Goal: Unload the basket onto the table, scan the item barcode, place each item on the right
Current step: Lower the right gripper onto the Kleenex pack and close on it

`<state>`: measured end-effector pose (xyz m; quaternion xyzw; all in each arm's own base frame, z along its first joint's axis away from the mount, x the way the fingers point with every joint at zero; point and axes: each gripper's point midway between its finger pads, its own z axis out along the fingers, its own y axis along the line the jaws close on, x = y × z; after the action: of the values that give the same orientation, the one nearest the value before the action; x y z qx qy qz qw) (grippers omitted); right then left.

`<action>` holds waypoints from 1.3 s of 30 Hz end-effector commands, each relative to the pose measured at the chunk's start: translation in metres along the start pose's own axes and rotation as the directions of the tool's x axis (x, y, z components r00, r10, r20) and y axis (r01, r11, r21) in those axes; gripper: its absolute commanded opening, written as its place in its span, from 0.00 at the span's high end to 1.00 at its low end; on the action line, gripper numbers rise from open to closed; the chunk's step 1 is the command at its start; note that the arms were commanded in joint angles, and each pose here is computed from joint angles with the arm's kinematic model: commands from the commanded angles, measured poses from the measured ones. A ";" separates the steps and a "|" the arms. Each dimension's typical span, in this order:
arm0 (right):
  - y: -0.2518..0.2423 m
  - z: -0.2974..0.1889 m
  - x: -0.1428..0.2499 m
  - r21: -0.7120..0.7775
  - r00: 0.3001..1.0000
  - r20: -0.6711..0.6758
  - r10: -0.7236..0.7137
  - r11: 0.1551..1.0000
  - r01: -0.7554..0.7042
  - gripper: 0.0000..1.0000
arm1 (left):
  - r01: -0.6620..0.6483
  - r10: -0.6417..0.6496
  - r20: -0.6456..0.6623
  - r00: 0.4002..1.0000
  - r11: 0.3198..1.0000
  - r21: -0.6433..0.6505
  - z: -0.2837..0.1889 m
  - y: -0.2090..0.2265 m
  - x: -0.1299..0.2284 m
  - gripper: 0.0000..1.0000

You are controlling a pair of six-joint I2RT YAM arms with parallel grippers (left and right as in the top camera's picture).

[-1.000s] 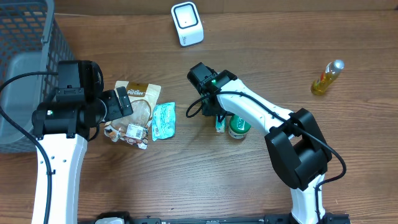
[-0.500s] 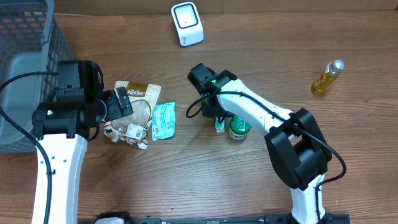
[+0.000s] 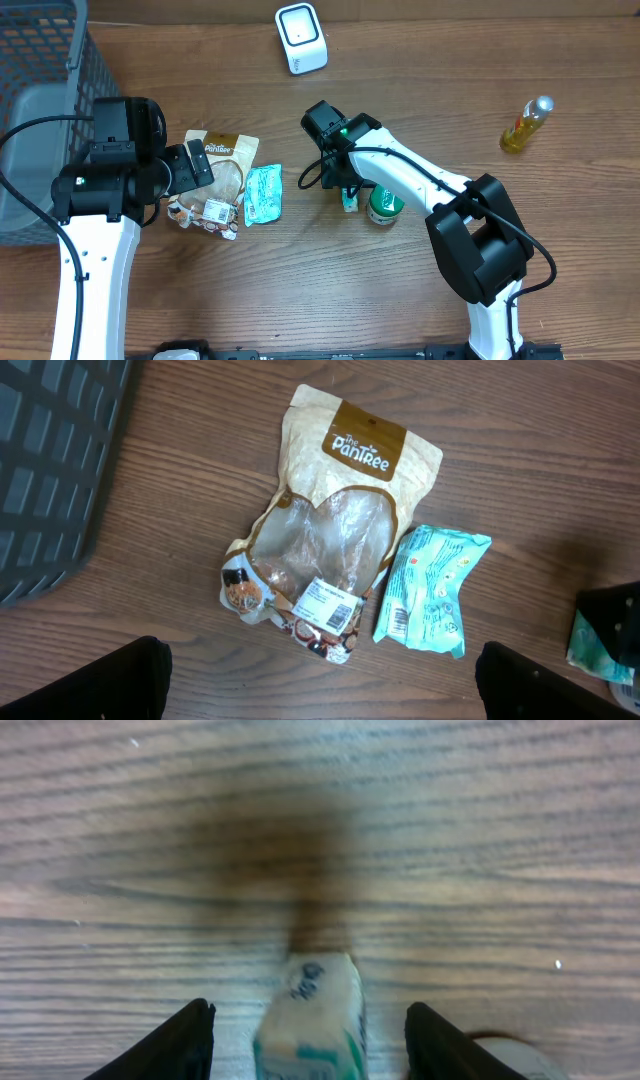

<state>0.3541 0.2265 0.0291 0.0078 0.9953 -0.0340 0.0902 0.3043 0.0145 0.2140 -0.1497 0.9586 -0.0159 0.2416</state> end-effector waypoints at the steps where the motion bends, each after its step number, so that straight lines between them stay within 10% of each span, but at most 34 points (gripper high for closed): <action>1: -0.006 -0.003 0.008 0.015 1.000 -0.027 0.001 1.000 -0.001 0.45 | -0.015 0.015 0.008 1.000 1.000 -0.001 -0.001 -0.002 -0.003 0.00; 29: -0.001 0.005 0.025 -0.024 0.995 -0.095 -0.005 1.000 0.003 0.52 | -0.015 0.015 0.008 1.000 1.000 -0.001 -0.001 -0.002 -0.003 0.01; 39: 0.000 0.005 0.024 -0.028 0.996 -0.089 -0.004 1.000 0.002 0.83 | -0.015 0.015 0.008 1.000 1.000 -0.001 -0.001 -0.002 -0.003 0.00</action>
<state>0.3322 0.2264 0.0176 0.0060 0.9988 -0.0224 0.0434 0.3043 0.0145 0.2140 -0.1497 0.9586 -0.0159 0.2416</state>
